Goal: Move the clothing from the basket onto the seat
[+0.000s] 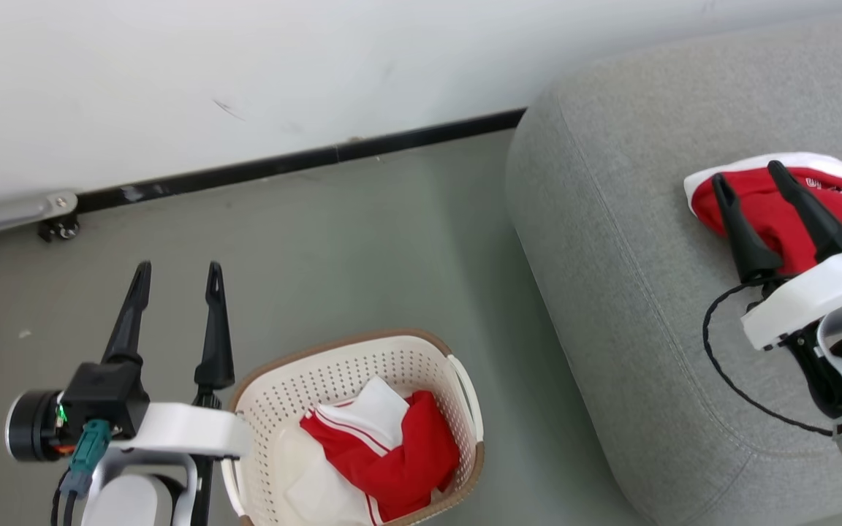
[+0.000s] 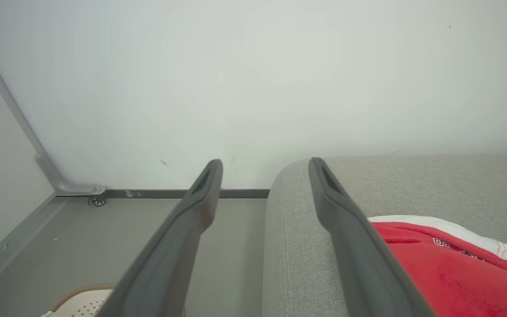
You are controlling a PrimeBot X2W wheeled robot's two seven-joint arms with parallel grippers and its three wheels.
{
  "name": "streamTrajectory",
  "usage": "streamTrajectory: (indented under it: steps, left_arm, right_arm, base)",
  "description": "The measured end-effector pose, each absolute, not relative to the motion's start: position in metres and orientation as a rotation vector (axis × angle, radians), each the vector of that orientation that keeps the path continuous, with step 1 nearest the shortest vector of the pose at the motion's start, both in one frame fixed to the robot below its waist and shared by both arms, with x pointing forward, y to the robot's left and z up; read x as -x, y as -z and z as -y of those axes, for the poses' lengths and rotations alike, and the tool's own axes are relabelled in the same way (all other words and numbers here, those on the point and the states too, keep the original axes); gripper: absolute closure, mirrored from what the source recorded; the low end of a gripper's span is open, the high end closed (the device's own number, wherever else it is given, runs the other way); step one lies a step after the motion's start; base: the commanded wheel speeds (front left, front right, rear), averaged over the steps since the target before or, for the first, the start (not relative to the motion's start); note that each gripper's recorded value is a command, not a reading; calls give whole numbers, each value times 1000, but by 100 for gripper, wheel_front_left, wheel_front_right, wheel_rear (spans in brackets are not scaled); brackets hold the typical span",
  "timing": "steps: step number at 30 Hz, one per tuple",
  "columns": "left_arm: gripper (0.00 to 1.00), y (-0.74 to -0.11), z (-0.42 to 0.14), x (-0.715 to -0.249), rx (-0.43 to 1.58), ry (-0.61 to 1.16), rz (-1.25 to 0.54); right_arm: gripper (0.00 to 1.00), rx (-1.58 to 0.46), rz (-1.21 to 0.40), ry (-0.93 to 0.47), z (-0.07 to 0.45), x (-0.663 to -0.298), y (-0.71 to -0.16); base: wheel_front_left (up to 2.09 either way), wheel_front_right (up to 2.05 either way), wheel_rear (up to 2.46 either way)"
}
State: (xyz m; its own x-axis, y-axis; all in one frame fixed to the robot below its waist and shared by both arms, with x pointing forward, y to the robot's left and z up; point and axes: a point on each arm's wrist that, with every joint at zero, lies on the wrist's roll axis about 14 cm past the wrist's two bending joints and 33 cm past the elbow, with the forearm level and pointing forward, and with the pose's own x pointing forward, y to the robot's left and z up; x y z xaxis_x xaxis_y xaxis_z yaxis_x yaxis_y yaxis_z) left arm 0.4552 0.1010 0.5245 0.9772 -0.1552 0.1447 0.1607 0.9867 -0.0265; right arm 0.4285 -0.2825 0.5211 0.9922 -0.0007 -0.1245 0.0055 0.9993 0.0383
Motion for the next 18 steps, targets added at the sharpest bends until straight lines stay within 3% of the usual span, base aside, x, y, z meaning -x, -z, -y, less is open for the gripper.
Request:
streamTrajectory:
  steps: [18]
  left_arm:
    - [0, -524, -141, -403, 28, 47, 122]
  right_arm:
    - [0, -50, 26, -41, 242, -402, -533]
  base:
    - [0, 0, 0]
